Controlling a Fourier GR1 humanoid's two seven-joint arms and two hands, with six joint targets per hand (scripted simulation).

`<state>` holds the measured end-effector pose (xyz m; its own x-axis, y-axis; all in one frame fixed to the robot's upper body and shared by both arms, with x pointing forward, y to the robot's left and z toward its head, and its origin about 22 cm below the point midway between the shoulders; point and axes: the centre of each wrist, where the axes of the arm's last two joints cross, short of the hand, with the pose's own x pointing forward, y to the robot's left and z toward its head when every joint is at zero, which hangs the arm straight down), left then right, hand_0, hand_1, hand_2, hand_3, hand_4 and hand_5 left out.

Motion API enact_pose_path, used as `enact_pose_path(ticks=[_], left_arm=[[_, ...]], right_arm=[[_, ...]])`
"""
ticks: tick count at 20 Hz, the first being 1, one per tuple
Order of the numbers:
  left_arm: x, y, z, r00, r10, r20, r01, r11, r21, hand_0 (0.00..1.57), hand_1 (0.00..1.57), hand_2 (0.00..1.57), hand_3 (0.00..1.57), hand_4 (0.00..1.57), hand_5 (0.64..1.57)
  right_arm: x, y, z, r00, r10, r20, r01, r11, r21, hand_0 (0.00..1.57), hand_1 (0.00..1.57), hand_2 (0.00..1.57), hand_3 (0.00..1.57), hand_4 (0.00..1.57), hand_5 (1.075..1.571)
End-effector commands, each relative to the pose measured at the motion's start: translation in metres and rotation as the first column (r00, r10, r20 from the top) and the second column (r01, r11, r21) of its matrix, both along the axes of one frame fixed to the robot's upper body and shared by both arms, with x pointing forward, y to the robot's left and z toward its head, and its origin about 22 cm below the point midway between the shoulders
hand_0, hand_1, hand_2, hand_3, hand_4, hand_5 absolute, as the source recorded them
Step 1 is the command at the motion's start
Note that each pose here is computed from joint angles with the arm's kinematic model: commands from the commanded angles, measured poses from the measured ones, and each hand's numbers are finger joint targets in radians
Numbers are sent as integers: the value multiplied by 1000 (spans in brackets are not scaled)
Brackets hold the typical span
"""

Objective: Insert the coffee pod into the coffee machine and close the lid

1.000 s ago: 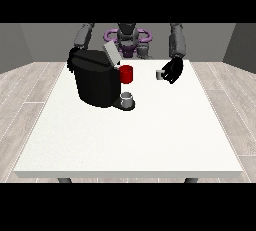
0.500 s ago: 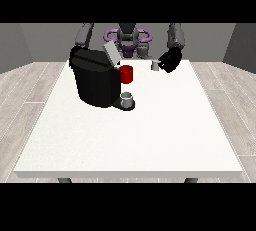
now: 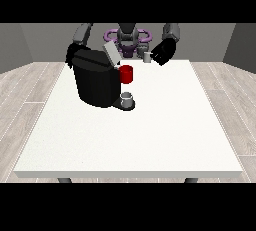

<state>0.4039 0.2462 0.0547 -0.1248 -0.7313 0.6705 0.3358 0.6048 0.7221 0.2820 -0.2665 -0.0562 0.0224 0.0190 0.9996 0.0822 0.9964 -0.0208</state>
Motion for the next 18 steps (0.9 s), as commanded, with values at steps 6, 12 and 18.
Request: enact_pose_path(ticks=[6, 12, 18], left_arm=[[23, -18, 66, 998, 10, 67, -7, 999, -46, 1365, 1365, 1412, 1359, 658, 1571], [32, -40, 96, 993, 26, 113, -18, 997, -72, 1500, 1500, 1467, 1248, 622, 1571], [43, -21, 124, 972, 125, 200, -103, 988, -119, 1417, 1417, 1451, 1363, 643, 1571]], right_arm=[[-13, 3, -15, 1000, 23, 20, -24, 1000, 11, 0, 0, 0, 0, 192, 1571], [5, -18, 1, 997, 21, 74, -24, 999, 39, 0, 0, 0, 0, 257, 1571], [32, 3, 35, 967, 164, 194, -163, 986, -21, 0, 0, 0, 0, 0, 1571]])
